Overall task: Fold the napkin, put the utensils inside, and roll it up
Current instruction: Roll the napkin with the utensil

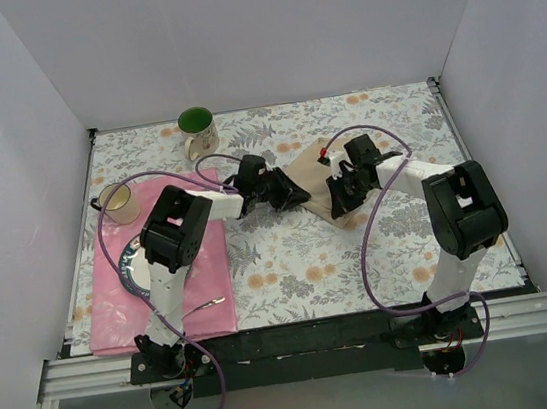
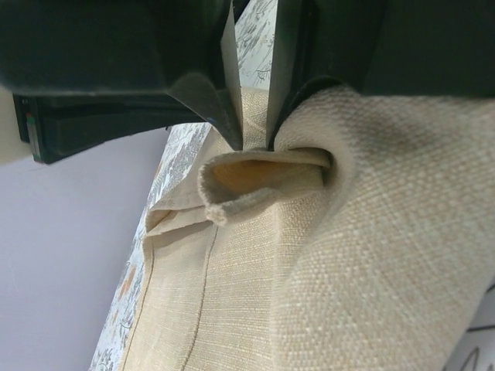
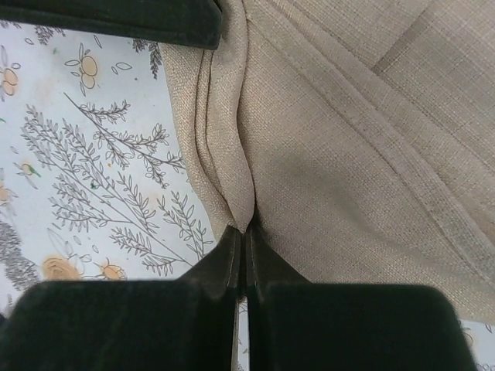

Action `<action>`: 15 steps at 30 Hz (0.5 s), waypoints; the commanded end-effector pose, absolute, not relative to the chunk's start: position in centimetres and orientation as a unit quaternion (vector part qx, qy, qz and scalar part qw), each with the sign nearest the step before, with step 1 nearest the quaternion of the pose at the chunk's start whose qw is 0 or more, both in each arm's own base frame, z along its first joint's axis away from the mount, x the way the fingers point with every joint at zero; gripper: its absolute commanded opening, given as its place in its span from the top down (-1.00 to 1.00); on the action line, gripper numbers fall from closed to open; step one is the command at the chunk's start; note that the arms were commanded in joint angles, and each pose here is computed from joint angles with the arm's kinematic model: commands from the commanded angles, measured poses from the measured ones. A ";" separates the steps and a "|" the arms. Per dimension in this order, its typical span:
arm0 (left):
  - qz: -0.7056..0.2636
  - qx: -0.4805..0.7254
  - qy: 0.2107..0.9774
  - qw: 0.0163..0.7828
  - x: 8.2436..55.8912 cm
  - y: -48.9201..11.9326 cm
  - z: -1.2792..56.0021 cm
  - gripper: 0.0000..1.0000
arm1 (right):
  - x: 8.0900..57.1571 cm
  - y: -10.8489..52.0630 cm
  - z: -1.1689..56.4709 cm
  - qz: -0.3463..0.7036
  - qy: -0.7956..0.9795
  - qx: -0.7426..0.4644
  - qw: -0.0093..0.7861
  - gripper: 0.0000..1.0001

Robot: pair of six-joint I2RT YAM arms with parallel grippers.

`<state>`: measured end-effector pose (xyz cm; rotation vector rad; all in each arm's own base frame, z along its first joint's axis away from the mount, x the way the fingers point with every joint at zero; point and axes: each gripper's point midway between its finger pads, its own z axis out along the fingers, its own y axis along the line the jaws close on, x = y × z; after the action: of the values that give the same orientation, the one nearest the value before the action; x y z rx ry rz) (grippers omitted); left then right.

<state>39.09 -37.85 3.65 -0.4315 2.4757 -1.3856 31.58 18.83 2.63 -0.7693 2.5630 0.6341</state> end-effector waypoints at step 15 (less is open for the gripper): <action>-0.505 -0.085 0.839 0.183 38.6 -37.4 9.7 0.12 | 30.7 17.0 -2.0 0.284 0.940 -0.173 0.080 0.97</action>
<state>38.81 -37.74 5.13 -0.3468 2.4489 -1.3916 31.66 19.07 2.10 -0.5554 2.6736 0.9685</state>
